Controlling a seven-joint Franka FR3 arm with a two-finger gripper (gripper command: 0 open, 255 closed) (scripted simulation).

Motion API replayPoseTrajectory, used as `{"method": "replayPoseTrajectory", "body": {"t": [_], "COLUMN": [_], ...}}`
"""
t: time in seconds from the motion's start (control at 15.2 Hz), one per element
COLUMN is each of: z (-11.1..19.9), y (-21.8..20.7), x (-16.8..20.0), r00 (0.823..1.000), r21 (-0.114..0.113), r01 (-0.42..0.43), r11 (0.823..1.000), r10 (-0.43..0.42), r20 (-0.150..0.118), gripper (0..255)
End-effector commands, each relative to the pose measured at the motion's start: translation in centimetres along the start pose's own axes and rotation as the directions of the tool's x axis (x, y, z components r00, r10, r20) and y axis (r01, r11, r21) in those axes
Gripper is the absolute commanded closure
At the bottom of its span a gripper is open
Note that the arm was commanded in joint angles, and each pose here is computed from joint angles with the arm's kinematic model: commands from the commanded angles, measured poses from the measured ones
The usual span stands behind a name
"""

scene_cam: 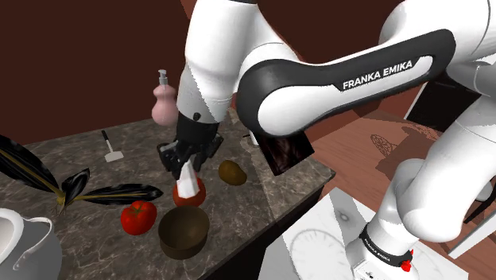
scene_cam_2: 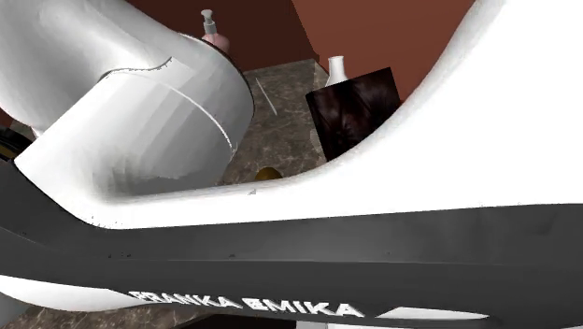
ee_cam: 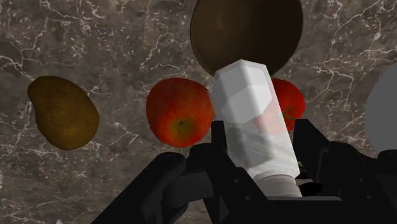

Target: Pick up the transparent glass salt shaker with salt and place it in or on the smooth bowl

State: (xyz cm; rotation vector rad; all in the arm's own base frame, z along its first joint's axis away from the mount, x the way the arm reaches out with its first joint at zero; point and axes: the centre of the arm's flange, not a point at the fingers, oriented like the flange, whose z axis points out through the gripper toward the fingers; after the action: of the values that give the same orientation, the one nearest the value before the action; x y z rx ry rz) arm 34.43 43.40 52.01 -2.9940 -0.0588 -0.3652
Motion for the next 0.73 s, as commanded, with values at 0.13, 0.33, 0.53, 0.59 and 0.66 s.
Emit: {"method": "replayPoseTrajectory", "body": {"t": [0.13, 0.33, 0.53, 0.59, 0.66], "z": [0.0, 1.6, 3.1, 3.6, 4.1], "y": [-2.7, -2.5, -2.3, -2.3, -2.2], "x": [-3.0, -3.3, -3.7, -3.9, -4.0], "r00": [1.000, 1.000, 1.000, 1.000, 1.000], "r21": [0.000, 0.000, 0.000, 0.000, 0.000], "r01": [-0.002, -0.002, -0.002, -0.002, -0.002], "r11": [1.000, 1.000, 1.000, 1.000, 1.000], "r10": [0.002, 0.002, 0.002, 0.002, 0.002], "r20": [0.000, 0.000, 0.000, 0.000, 0.000], "gripper": [255, 255, 255, 255, 255]}}
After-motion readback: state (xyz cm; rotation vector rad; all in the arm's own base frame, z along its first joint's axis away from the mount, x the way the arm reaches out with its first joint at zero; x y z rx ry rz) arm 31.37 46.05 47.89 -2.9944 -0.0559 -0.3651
